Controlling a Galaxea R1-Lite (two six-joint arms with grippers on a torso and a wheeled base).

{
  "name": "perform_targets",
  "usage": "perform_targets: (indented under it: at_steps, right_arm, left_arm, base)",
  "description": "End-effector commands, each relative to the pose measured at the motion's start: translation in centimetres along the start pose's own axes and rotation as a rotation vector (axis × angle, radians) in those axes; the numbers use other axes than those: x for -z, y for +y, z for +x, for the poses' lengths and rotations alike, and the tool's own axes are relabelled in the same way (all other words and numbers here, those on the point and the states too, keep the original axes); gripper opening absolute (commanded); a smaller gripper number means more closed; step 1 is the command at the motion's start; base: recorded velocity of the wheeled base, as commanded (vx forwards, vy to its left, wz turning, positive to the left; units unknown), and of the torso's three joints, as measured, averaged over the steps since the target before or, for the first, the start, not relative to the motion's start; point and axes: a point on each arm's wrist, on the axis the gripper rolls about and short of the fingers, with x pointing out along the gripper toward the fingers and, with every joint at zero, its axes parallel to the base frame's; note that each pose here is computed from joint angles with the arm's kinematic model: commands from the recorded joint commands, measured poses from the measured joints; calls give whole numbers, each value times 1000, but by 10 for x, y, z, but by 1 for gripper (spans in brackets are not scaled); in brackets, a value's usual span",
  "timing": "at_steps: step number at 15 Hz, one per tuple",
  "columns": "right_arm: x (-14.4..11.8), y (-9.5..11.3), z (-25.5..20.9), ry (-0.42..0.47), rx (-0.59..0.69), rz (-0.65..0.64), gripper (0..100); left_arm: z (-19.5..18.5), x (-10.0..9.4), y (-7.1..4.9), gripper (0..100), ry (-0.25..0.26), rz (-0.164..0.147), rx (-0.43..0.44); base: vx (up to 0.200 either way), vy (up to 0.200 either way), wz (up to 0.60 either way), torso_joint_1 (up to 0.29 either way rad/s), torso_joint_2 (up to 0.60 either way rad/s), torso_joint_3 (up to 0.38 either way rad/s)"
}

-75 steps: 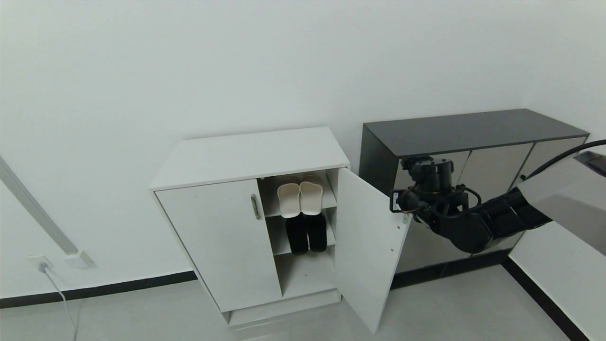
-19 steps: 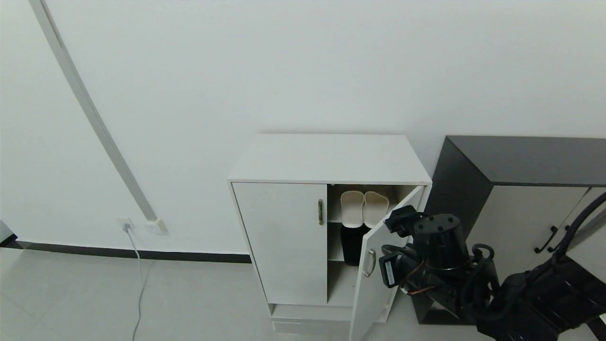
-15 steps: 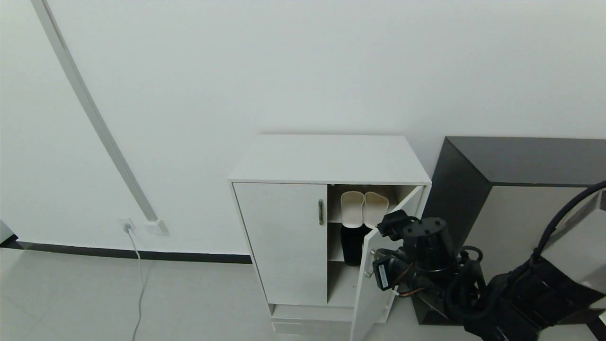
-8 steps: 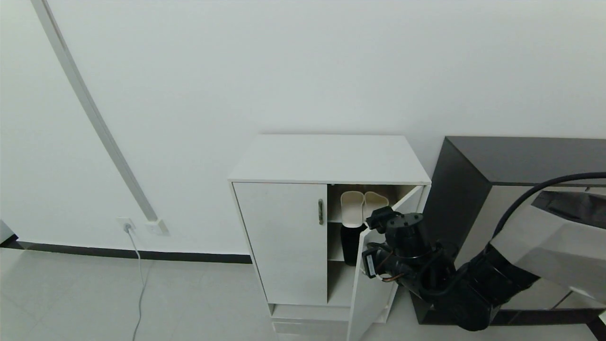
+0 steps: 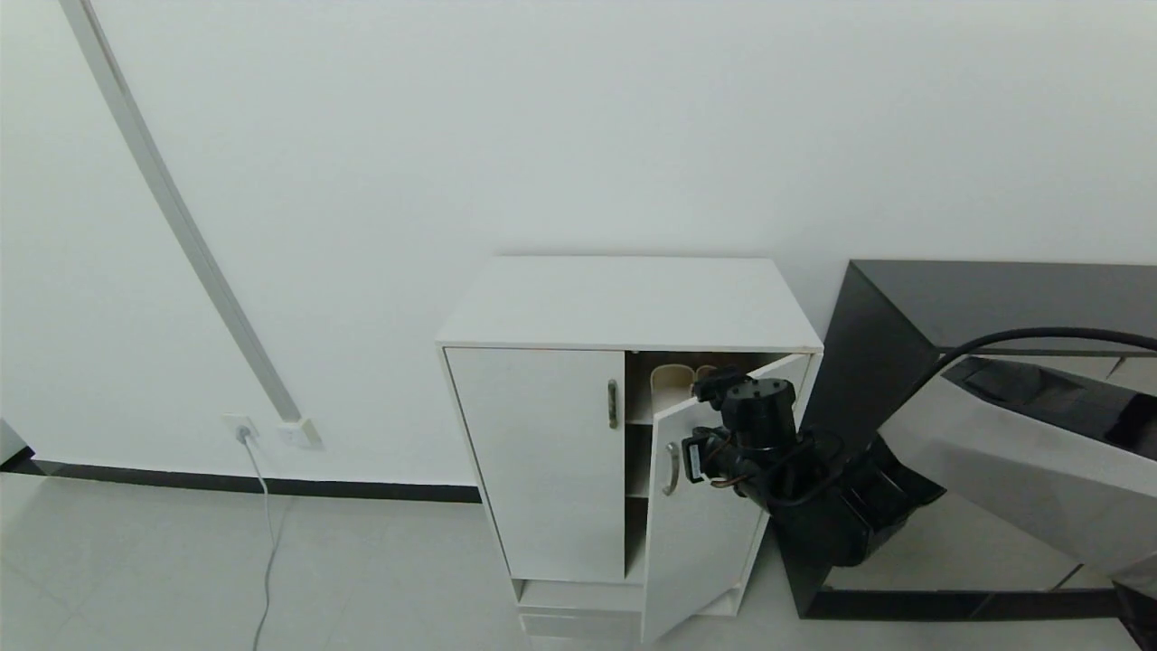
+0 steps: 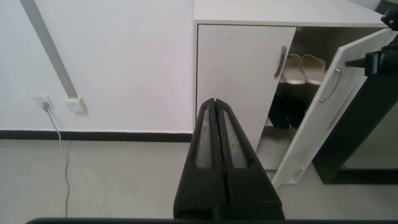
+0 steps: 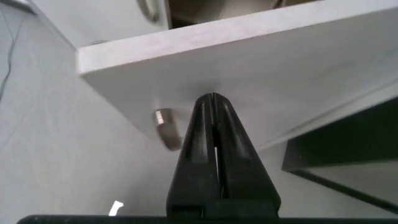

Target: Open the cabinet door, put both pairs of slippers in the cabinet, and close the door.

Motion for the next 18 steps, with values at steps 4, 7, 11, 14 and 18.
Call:
perform_targets:
  at_steps: [4,7,11,14,18]
  right_arm:
    - [5,-9,38,-35,20,18,0]
    - [-3,-12,46,-67,17,27,0]
    - [-6,-16,57,-90,25,37,0]
    - [-8,-23,65,-102,37,26,0]
    - [-11,-27,71,-112,44,32,0]
  left_arm:
    - [0,0,0,0,1,-1,0]
    - [0,0,0,0,1,-1,0]
    - [0,0,0,0,1,-1,0]
    - [0,0,0,0,1,-1,0]
    - [0,0,0,0,1,-1,0]
  base:
    - [0,0,0,0,0,0]
    - [0,0,0,0,0,0]
    - [0,0,0,0,0,0]
    - [0,0,0,0,0,0]
    - [0,0,0,0,0,0]
